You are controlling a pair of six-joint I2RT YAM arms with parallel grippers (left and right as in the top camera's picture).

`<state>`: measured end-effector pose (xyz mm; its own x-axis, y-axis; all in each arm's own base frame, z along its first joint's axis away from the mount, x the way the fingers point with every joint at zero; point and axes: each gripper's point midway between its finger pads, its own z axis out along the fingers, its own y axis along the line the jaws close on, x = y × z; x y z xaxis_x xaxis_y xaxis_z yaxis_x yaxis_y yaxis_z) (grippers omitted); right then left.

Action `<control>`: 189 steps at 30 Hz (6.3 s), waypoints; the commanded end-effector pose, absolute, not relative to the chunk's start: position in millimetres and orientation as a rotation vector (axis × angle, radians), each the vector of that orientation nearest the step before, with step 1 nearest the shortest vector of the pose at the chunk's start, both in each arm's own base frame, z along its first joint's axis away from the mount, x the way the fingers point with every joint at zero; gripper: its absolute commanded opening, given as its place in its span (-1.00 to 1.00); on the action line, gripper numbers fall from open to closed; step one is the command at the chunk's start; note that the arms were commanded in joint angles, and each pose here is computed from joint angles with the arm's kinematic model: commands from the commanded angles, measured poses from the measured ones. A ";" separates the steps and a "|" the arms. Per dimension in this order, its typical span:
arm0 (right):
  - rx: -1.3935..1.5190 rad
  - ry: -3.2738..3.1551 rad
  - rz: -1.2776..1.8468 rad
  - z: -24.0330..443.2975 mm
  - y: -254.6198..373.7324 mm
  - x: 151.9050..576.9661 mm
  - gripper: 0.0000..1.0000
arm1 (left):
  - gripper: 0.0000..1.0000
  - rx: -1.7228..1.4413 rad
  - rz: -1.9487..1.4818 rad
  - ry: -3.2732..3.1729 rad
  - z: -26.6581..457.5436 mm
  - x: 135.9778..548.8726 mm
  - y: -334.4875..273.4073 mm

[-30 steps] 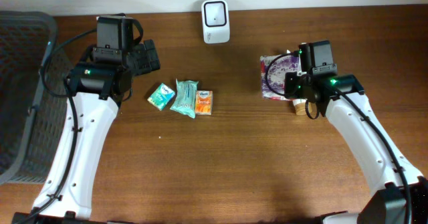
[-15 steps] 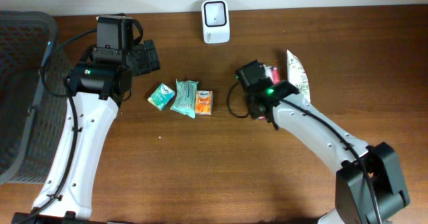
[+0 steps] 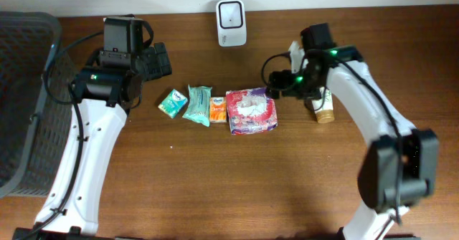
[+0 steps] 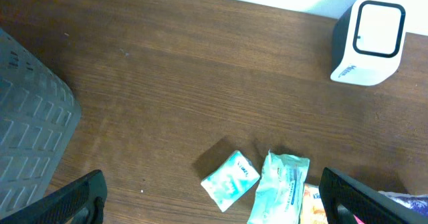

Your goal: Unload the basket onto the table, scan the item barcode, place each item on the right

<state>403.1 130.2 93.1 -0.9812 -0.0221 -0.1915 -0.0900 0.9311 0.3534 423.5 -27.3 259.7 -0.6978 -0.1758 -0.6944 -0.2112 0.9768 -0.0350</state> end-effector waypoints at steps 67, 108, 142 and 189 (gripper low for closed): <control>1.644 1.983 0.626 116.2 -369.6 392.8 0.30 | 0.98 -0.263 0.079 2.351 262.4 422.6 -24.1; 0.020 3.052 -0.411 55.3 27.2 453.0 0.97 | 0.98 -0.263 0.079 2.351 262.4 422.6 -24.1; -0.150 3.006 0.595 95.9 119.1 460.1 -0.78 | 0.98 -0.263 0.079 2.351 262.4 422.6 -24.1; 0.046 2.987 -0.642 37.4 75.7 426.8 -0.43 | 0.98 -0.263 0.079 2.351 262.4 422.6 -24.1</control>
